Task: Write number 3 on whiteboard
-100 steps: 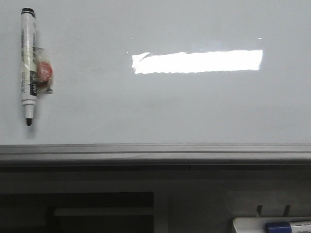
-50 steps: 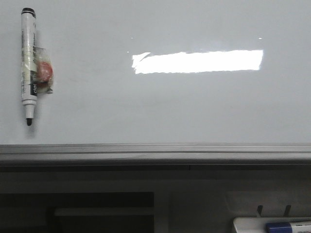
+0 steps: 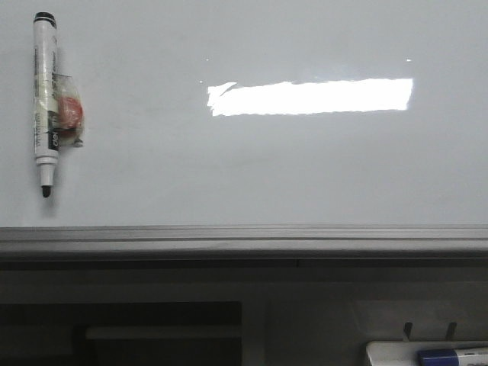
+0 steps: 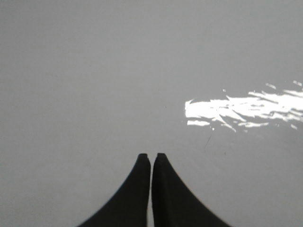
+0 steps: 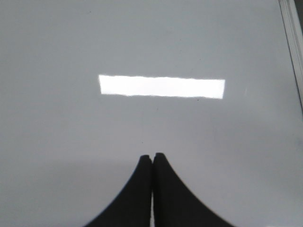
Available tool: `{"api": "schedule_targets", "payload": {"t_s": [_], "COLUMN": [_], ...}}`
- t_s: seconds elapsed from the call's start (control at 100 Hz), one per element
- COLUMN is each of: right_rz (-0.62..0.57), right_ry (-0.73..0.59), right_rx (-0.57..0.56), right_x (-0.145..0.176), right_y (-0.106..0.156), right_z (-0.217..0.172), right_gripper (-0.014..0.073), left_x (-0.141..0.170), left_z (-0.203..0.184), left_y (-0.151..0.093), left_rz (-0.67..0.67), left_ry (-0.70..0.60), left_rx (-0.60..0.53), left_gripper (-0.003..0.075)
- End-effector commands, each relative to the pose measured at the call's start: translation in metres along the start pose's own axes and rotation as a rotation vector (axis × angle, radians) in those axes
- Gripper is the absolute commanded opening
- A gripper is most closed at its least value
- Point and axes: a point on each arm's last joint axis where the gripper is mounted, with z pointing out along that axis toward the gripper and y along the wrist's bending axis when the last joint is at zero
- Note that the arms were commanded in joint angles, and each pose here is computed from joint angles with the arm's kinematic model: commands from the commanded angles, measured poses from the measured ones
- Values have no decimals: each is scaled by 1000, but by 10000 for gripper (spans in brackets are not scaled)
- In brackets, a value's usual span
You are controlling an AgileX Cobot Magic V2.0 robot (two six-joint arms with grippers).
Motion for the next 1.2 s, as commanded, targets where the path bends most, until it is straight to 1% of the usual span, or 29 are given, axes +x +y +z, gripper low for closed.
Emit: {"api": "schedule_targets", "payload": {"t_s": [0.0, 0.03, 0.08, 0.18, 0.3, 0.36, 0.45, 0.49, 0.52, 0.6, 0.64, 0.7, 0.76, 0.83, 0.89, 1.0, 1.04, 1.09, 1.12, 1.14, 1.19], "right_rz": [23, 57, 78, 90, 101, 104, 126, 127, 127, 127, 127, 127, 125, 125, 127, 132, 132, 132, 132, 131, 130], "right_ry": [-64, -54, -14, 74, 92, 105, 130, 144, 160, 202, 213, 263, 343, 399, 410, 393, 384, 371, 364, 361, 350], "right_rx": [12, 12, 8, -3, -5, -6, -9, -11, -13, -19, -20, -28, -38, -45, -47, -45, -44, -42, -43, -46, -60], "right_x": [2, 3, 4, 6, 3, 3, 1, -2, -4, -12, -17, -26, -29, -33, -35, -37, -38, -39, -40, -40, -41], "right_y": [0, 0, 0, 1, 0, 0, 0, 0, 0, -1, -2, -2, -2, -3, -3, -3, -3, -4, -4, -3, -2], "right_z": [-1, -1, -1, -1, 0, 2, 4, 5, 6, 10, 13, 16, 20, 23, 25, 27, 27, 27, 28, 28, 28], "right_gripper": [-61, -61, -61, -61, -61, -61, -61, -61, -61, -61, -61, -61, -61, -61, -61, -61, -61, -61, -61, -61, -61], "left_x": [-11, -14, -18, -24, -23, -21, -19, -18, -18, -22, -25, -37, -52, -63, -68, -72, -71, -70, -69, -69, -69], "left_z": [-3, -4, -5, -6, -6, -5, -4, -4, -3, -1, 0, 3, 7, 12, 17, 23, 25, 26, 27, 28, 29], "left_y": [0, 0, 1, 1, 1, 3, 6, 6, 5, 2, 1, 1, 1, 1, 1, 1, 1, 1, 1, 1, 1], "left_rz": [-67, -67, -68, -67, -67, -129, -289, -331, -338, -333, -316, -292, -245, -191, -155, -154, -154, -154, -153, -148, -129], "left_ry": [-159, -189, -239, -306, -295, -279, -226, -186, -151, -40, -6, 16, 29, 69, 108, 168, 180, 193, 201, 204, 202], "left_rx": [5, 5, 4, 4, 4, -9, -36, -36, -29, -4, 2, 9, 13, 15, 14, 16, 16, 16, 16, 16, 15], "left_gripper": [-20, -21, -20, -21, -21, -21, -21, -21, -21, -21, -21, -21, -21, -21, -21, -16, 7, 75, 148, 183, 330]}}
